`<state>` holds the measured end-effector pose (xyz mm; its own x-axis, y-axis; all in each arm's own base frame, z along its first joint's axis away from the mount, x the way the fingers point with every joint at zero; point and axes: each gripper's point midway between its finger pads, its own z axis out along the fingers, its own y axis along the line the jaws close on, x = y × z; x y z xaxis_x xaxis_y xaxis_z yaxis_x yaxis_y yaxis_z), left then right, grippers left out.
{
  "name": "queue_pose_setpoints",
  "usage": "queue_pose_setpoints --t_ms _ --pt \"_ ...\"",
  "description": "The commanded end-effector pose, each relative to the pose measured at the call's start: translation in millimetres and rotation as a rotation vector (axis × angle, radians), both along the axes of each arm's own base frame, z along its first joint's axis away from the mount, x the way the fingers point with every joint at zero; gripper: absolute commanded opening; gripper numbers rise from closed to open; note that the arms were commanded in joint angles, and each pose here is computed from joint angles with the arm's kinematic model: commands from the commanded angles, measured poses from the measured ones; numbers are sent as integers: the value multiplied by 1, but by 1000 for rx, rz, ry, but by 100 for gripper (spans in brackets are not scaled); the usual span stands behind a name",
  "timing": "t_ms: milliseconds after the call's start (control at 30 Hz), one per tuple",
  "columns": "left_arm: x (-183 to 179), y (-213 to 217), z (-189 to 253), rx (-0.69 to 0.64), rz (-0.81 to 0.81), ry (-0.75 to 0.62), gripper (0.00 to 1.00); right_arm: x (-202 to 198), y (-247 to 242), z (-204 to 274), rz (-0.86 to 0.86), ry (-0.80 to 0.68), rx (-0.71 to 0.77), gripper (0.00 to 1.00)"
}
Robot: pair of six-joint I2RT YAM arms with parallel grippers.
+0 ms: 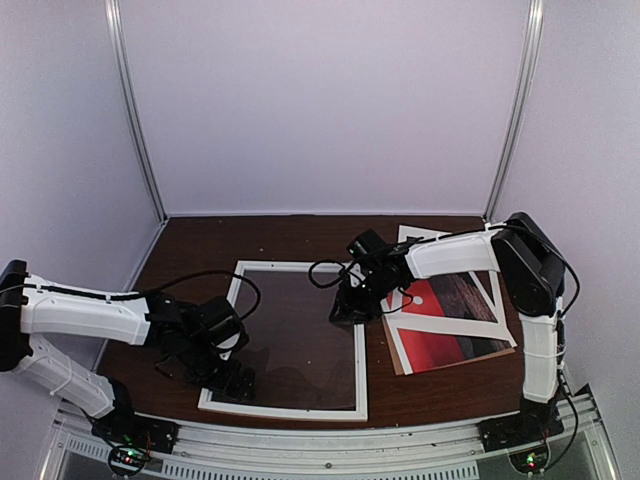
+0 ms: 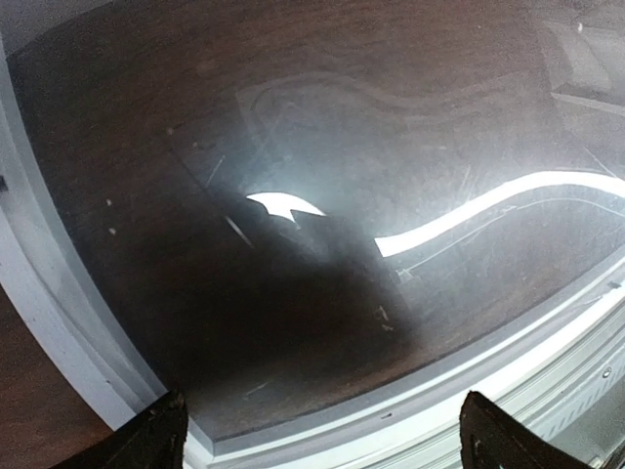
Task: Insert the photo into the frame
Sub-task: Press the glass panel into the frame body.
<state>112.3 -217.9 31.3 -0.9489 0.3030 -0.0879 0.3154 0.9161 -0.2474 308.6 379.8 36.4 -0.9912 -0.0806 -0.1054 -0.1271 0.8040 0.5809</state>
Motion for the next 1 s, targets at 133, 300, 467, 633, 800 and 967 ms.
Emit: queue_pose_setpoints --t_ms 133,300,467,633,800,967 --pt "-3 -3 4 5 -13 12 98 1 7 0 23 -15 9 34" --pt "2 -4 14 7 -22 -23 98 0 8 -1 26 -13 8 34" --pt "19 -8 30 23 -38 -99 98 0 8 1 28 -16 9 34" --pt "49 -18 51 34 -43 -213 98 1 8 0 29 -14 10 34" --pt "86 -29 66 -1 -15 -273 98 1 10 1 33 -15 16 34" --pt "127 -31 73 -44 55 -326 98 3 12 2 35 -17 20 35"
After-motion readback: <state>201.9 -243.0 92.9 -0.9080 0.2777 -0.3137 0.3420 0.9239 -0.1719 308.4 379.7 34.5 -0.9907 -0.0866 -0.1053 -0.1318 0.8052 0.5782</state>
